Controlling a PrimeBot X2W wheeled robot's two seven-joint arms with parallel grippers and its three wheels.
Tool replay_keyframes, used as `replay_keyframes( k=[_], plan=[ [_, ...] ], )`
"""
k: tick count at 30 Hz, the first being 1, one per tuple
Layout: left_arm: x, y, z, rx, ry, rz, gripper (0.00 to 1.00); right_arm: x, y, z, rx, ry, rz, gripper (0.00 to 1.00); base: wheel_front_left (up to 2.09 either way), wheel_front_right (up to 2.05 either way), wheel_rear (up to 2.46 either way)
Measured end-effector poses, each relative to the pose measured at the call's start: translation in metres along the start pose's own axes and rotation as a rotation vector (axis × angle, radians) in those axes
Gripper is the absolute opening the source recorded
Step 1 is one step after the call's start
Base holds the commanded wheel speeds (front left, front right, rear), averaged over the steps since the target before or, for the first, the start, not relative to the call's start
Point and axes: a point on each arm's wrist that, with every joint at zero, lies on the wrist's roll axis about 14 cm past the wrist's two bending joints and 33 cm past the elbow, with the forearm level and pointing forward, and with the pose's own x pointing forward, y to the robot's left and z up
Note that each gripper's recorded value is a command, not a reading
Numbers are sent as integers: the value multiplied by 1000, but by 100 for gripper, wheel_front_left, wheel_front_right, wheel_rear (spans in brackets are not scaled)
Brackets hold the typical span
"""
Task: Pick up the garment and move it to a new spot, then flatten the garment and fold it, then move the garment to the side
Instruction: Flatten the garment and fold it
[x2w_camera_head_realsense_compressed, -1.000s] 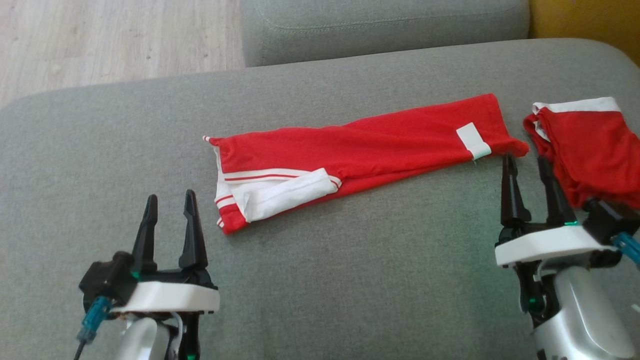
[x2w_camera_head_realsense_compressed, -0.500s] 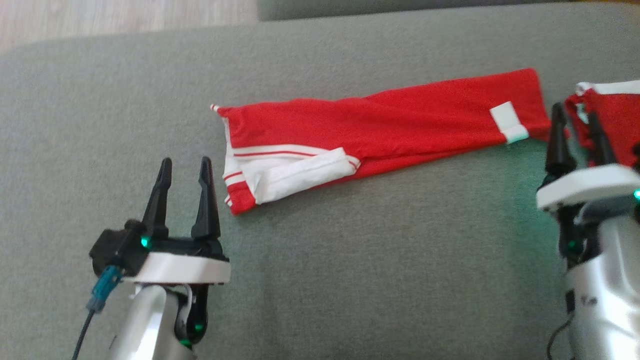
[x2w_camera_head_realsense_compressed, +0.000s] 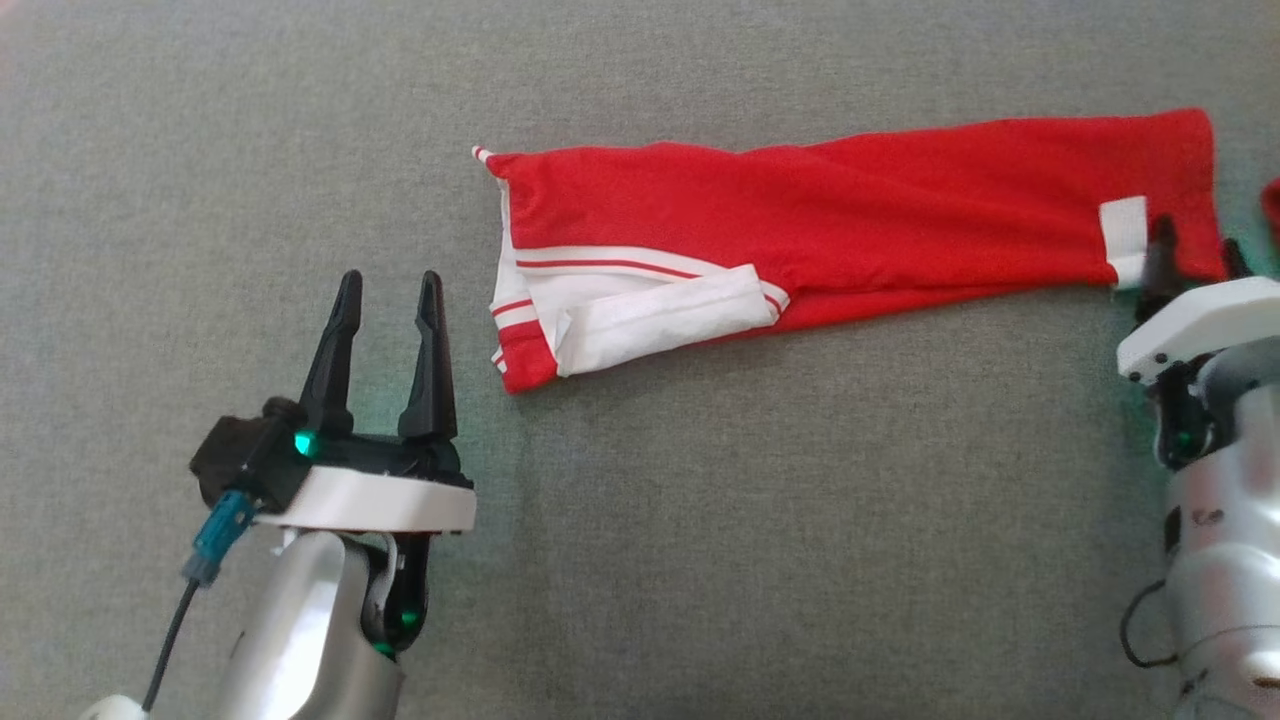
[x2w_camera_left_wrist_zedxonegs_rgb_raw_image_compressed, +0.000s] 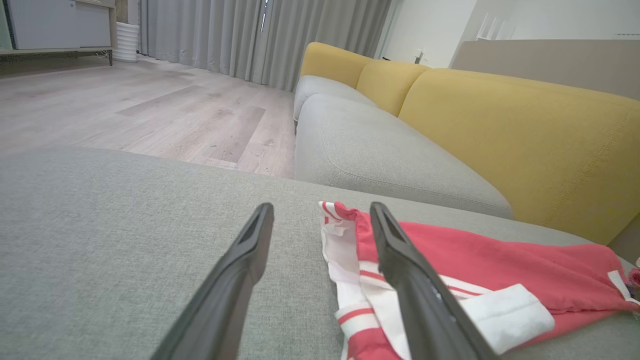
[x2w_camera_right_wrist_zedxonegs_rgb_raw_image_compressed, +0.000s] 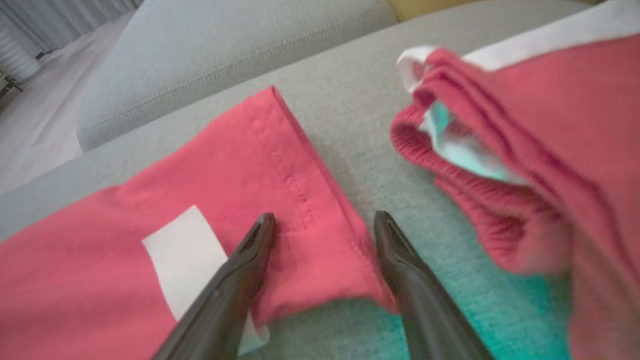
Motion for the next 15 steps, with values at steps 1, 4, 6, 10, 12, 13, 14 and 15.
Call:
replay_keyframes(
  k=[1,4,6,10,12,13,14,15],
  plan=[
    [0,1,-1,0,2,2,100,2,0,-5,-2,17,-2,100,0,0,0],
    [3,0,0,-2,0,-5,100,6,4,-10,-9,46,1,100,0,0,0],
    [5,-1,0,-2,-2,-9,100,7,6,-10,-12,52,6,71,0,0,0],
    [6,-3,-2,-5,2,-15,100,7,11,-5,-33,32,21,0,0,0,0],
    [7,-5,-1,-6,0,-21,100,6,10,0,-36,7,22,0,0,0,0],
    [7,-7,0,-7,-2,-26,100,4,9,5,-33,-10,22,0,0,0,0],
    [8,-9,1,-7,-5,-30,100,3,9,10,-28,-29,22,0,0,0,0],
    [8,-11,2,-8,-9,-35,100,1,8,17,-20,-52,23,0,0,0,0]
  ],
)
